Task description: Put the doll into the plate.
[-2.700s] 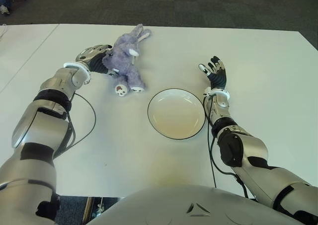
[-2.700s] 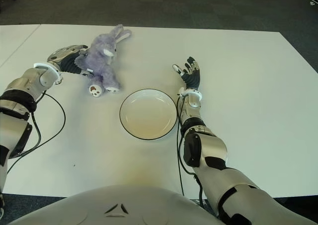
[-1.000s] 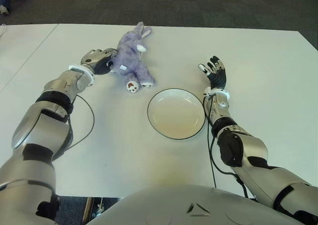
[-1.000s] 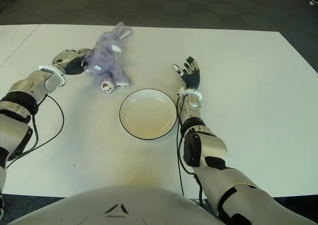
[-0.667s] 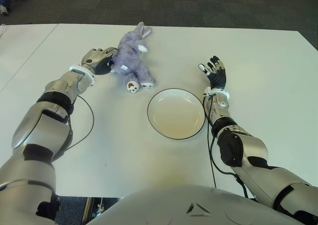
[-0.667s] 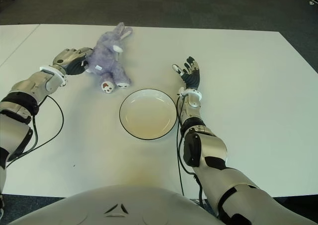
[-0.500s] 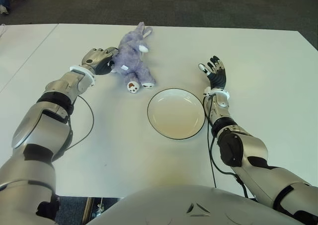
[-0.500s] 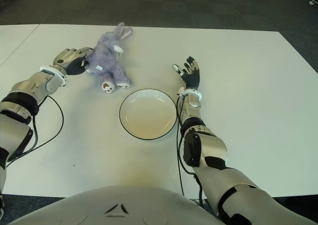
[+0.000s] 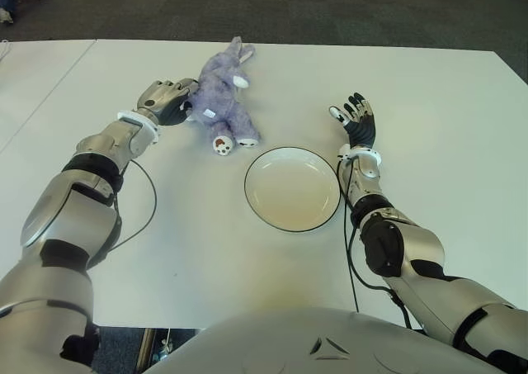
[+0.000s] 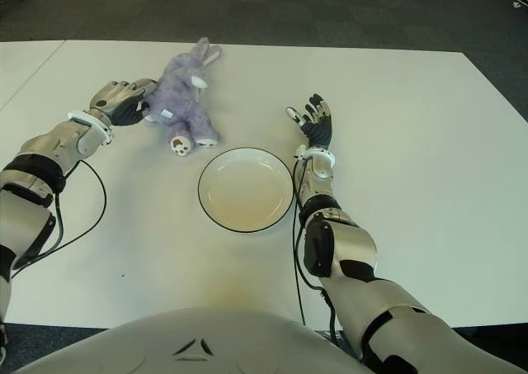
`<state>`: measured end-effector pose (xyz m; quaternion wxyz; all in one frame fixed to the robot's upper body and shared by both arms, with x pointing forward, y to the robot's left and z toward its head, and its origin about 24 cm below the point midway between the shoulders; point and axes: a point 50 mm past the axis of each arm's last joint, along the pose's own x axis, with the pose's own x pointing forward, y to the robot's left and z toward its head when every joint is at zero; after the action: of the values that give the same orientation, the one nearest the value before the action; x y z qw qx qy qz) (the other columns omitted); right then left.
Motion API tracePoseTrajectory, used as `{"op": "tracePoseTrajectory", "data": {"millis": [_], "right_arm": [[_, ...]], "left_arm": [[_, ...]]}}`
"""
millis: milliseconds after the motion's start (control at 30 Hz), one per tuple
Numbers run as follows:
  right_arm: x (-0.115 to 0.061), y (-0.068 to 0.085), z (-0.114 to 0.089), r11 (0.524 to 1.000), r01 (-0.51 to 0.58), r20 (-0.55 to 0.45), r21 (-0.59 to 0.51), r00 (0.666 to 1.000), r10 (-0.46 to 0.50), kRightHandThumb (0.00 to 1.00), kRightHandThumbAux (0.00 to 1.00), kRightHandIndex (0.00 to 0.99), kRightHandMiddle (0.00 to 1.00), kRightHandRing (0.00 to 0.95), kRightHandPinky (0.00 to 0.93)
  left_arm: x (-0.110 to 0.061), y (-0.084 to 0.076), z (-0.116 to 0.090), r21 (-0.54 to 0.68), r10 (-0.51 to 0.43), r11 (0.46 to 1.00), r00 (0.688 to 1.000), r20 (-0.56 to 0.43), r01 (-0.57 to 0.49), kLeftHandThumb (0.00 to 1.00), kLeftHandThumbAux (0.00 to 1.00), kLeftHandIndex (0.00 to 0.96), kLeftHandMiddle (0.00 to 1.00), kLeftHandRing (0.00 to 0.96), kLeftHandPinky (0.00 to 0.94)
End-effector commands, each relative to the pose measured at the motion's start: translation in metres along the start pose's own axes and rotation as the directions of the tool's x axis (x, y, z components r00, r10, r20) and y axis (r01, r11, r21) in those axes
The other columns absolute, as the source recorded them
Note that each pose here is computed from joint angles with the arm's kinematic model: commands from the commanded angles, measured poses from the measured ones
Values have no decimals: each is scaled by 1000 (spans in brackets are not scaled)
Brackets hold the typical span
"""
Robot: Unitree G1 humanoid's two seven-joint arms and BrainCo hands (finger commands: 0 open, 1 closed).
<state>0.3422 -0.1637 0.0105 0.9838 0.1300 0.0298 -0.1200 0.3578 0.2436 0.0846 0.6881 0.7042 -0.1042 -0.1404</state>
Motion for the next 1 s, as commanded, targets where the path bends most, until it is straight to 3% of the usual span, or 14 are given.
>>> {"op": "tracePoseTrajectory", "data": {"millis": [33, 200, 333, 400, 767, 1000], "right_arm": [[-48, -27, -79, 993, 117, -383, 1, 918, -107, 0, 865, 143, 136, 109, 109], [-48, -27, -78, 993, 116, -380, 0, 919, -107, 0, 864, 146, 135, 109, 110], [-48, -28, -78, 994, 110, -377, -22, 919, -111, 0, 854, 145, 128, 104, 111], [-48, -27, -78, 994, 109, -375, -27, 920, -111, 0, 850, 145, 126, 103, 113], [-48, -27, -78, 994, 100, -374, -47, 921, -111, 0, 828, 146, 124, 101, 113], [-48, -26, -78, 994, 97, -377, -45, 920, -107, 0, 833, 139, 121, 98, 108]], "left_arm": [[-9, -9, 4, -7, -56, 998, 996, 67, 56, 694, 693, 433, 665, 638, 626], [-8, -2, 5, -3, -41, 999, 995, 89, 42, 696, 693, 434, 665, 643, 637], [-1, 27, 19, 26, 6, 1000, 984, 179, -11, 705, 692, 435, 668, 656, 681], [-2, 33, 22, 39, 19, 999, 980, 197, -27, 707, 692, 436, 672, 662, 695], [-13, 51, 32, 69, 128, 987, 962, 240, -148, 713, 696, 441, 750, 755, 788], [-17, 67, 42, 80, 218, 965, 930, 295, -251, 714, 696, 443, 785, 783, 796]]}}
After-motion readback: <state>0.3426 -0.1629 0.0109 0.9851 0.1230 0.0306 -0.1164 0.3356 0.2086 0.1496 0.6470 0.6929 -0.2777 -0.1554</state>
